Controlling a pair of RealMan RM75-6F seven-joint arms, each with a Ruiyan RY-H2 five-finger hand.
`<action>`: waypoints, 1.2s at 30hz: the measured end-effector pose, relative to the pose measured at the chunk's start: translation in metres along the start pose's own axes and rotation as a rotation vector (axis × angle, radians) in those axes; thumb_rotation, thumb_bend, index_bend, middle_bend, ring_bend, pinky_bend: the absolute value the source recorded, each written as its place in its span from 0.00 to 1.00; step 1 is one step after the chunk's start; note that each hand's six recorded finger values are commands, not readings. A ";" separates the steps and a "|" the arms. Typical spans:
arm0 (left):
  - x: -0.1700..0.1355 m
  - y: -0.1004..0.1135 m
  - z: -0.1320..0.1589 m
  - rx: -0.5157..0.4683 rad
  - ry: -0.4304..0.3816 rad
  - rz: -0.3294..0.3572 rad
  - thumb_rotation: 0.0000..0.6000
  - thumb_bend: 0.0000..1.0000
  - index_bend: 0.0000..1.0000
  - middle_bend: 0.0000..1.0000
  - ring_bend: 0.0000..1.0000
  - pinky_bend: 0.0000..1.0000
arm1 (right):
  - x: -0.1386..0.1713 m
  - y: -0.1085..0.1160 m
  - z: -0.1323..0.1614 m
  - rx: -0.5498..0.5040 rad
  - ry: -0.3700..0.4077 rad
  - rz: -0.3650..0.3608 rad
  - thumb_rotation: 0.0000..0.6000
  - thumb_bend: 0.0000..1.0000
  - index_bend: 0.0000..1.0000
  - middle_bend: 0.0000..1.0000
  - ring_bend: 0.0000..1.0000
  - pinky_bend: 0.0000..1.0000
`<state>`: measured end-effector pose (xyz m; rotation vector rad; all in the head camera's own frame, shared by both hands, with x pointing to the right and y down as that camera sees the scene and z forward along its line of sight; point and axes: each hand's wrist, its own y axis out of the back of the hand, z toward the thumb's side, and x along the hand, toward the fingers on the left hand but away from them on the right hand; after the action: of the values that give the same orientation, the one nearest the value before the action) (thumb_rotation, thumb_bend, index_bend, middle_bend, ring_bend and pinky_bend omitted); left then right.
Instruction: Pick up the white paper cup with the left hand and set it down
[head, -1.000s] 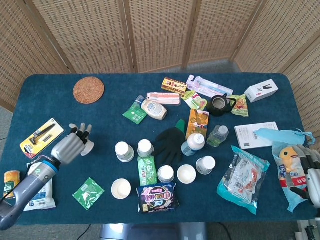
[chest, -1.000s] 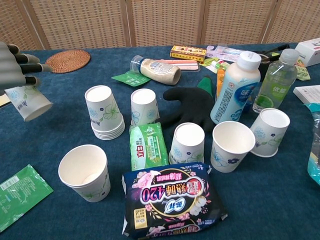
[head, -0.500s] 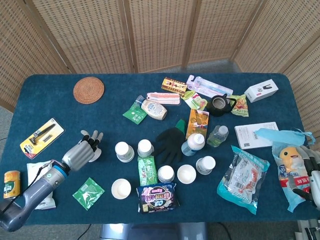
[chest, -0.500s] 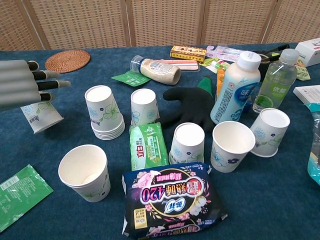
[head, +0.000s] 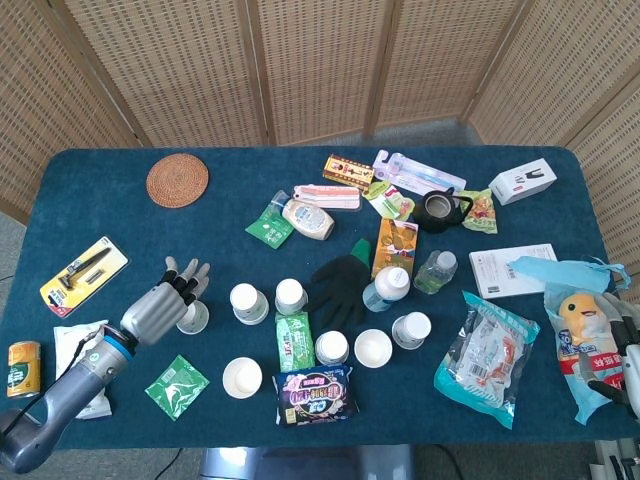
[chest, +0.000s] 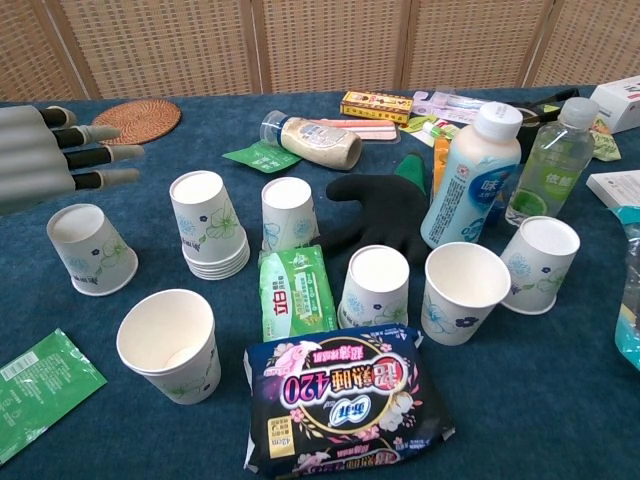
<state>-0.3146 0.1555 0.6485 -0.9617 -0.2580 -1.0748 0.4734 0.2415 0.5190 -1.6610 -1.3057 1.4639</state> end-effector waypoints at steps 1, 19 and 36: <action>0.000 0.000 -0.002 -0.008 0.009 -0.001 1.00 0.46 0.00 0.00 0.00 0.21 | 0.000 0.000 0.000 0.001 -0.001 -0.001 1.00 0.49 0.00 0.00 0.00 0.00; -0.037 -0.012 -0.057 -0.706 0.251 -0.088 1.00 0.46 0.00 0.00 0.00 0.16 | -0.012 0.007 0.004 0.090 -0.010 -0.013 1.00 0.49 0.00 0.00 0.00 0.00; -0.173 -0.085 -0.097 -1.225 0.653 -0.158 1.00 0.46 0.00 0.00 0.00 0.14 | -0.036 0.011 -0.001 0.198 -0.060 -0.031 1.00 0.50 0.00 0.00 0.00 0.00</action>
<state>-0.4951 0.1777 0.5328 -1.5739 0.9923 -1.6497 0.4802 0.2047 0.5245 -1.4731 -1.1711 1.5808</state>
